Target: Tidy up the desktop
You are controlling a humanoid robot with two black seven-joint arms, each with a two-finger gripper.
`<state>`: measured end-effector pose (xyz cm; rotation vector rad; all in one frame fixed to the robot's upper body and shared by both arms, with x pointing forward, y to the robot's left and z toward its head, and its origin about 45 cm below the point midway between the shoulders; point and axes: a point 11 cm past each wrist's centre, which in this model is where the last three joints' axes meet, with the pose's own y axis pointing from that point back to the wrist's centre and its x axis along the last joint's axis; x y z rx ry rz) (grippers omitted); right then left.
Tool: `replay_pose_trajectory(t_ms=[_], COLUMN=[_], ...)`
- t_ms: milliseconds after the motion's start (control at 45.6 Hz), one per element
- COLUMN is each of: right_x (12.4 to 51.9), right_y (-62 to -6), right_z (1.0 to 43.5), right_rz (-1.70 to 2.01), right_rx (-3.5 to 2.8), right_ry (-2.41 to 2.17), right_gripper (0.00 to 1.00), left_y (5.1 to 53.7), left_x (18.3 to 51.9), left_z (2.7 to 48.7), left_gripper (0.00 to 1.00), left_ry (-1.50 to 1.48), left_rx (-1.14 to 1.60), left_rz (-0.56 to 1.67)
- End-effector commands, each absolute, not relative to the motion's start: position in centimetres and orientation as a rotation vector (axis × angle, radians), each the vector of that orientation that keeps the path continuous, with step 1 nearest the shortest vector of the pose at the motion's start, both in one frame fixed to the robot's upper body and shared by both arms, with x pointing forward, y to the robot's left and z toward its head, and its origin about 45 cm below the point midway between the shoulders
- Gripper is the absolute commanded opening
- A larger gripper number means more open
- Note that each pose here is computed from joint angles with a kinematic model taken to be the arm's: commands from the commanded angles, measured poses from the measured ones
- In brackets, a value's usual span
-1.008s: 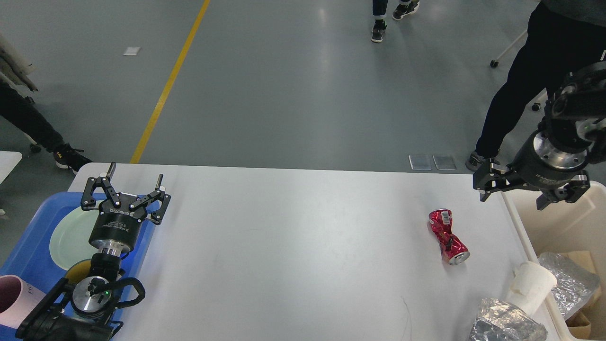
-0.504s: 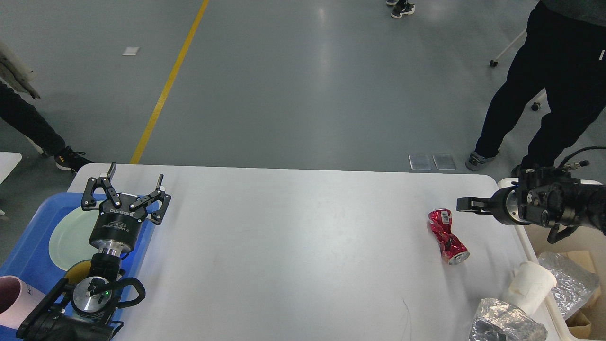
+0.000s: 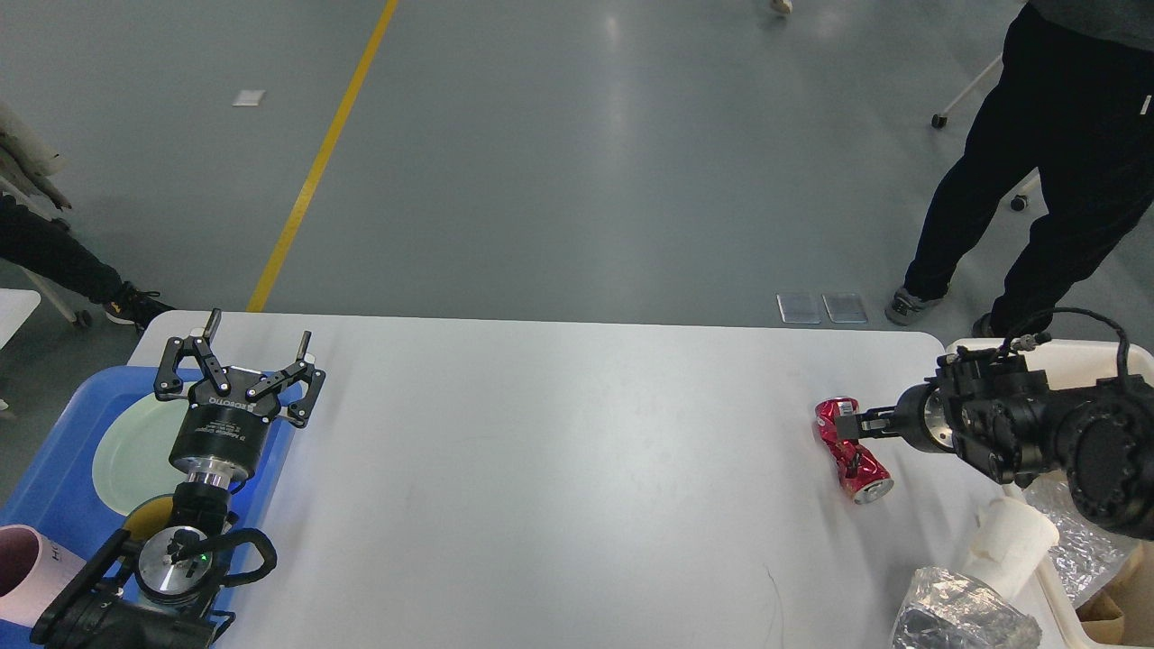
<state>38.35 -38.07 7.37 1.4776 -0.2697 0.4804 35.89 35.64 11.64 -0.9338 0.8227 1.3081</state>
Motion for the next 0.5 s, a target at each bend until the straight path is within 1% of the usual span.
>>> replay_pose_trajectory(t_ms=[0, 153, 329, 482], right_x=[37.6, 37.4, 37.7, 37.2], right_y=[-37.1, -36.6, -35.9, -35.7], right_z=[6.0, 4.9, 4.9, 4.0], right_rz=[0.465, 0.439, 0.433, 0.419], right_rx=[1.503, 1.510, 1.529, 1.505], right_ry=[-0.269, -0.333, -0.384, -0.390], right_gripper=[0.93, 0.94, 0.94, 0.91], left_y=[35.7, 35.6, 35.6, 35.7], left_x=[35.9, 35.9, 35.9, 35.9], left_z=[11.6, 11.6, 11.6, 11.6], left_gripper=[0.97, 0.97, 0.97, 0.97], left_ry=[0.822, 0.823, 0.823, 0.822], left_rx=[-0.933, -0.934, -0.934, -0.933], left_rz=[1.308, 1.308, 1.308, 1.309])
